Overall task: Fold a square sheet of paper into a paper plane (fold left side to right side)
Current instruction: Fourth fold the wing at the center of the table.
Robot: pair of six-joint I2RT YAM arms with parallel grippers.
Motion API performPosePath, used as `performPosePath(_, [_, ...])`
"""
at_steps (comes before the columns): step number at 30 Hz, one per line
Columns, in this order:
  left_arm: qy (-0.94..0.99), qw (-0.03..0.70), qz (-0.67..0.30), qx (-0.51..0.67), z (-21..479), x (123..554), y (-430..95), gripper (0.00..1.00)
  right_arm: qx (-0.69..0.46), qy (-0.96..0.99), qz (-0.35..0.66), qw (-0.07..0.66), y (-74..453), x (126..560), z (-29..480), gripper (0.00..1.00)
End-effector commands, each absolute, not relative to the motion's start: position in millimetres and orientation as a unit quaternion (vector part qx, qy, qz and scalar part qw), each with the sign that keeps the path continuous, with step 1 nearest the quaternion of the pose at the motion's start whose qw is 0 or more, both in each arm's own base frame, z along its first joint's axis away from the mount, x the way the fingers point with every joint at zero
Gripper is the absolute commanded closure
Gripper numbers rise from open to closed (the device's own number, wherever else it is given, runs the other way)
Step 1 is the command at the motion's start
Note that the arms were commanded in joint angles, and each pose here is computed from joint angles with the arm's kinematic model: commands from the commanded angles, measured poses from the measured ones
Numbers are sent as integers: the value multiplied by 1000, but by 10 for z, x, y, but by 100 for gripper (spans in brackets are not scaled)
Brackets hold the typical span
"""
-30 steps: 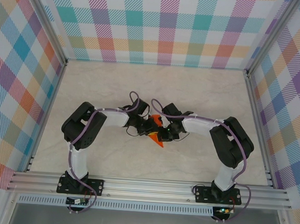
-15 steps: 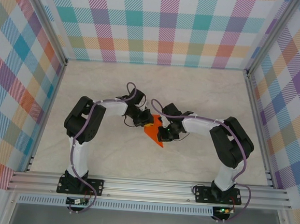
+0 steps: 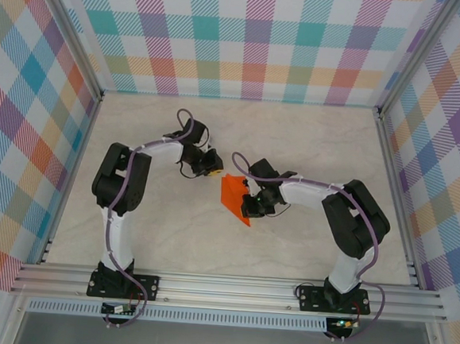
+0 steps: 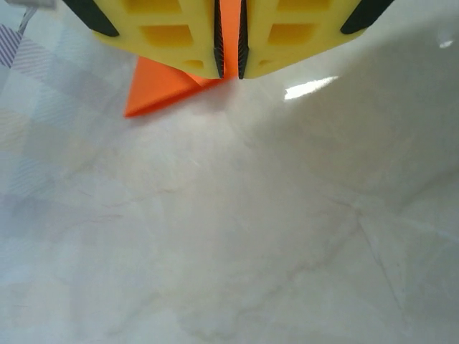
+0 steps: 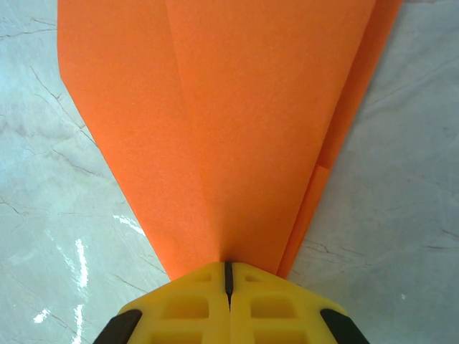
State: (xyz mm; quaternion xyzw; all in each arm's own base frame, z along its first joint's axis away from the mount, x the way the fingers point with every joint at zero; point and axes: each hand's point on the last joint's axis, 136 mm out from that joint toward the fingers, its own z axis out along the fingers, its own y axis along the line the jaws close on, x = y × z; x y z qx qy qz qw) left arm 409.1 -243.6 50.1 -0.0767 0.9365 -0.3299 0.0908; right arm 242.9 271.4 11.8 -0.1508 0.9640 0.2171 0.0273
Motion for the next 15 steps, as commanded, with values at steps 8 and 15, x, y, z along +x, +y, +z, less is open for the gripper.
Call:
performPosePath(8, [910, 109, -400, -6, 938, 3544, -2836, 84, -140, 978, 128, -86, 2265, 1919, -296, 100])
performPosePath(15, [913, 65, -404, 6, 548, 3393, -3227, 86, -140, 978, 131, -84, 2284, 1932, -278, 100])
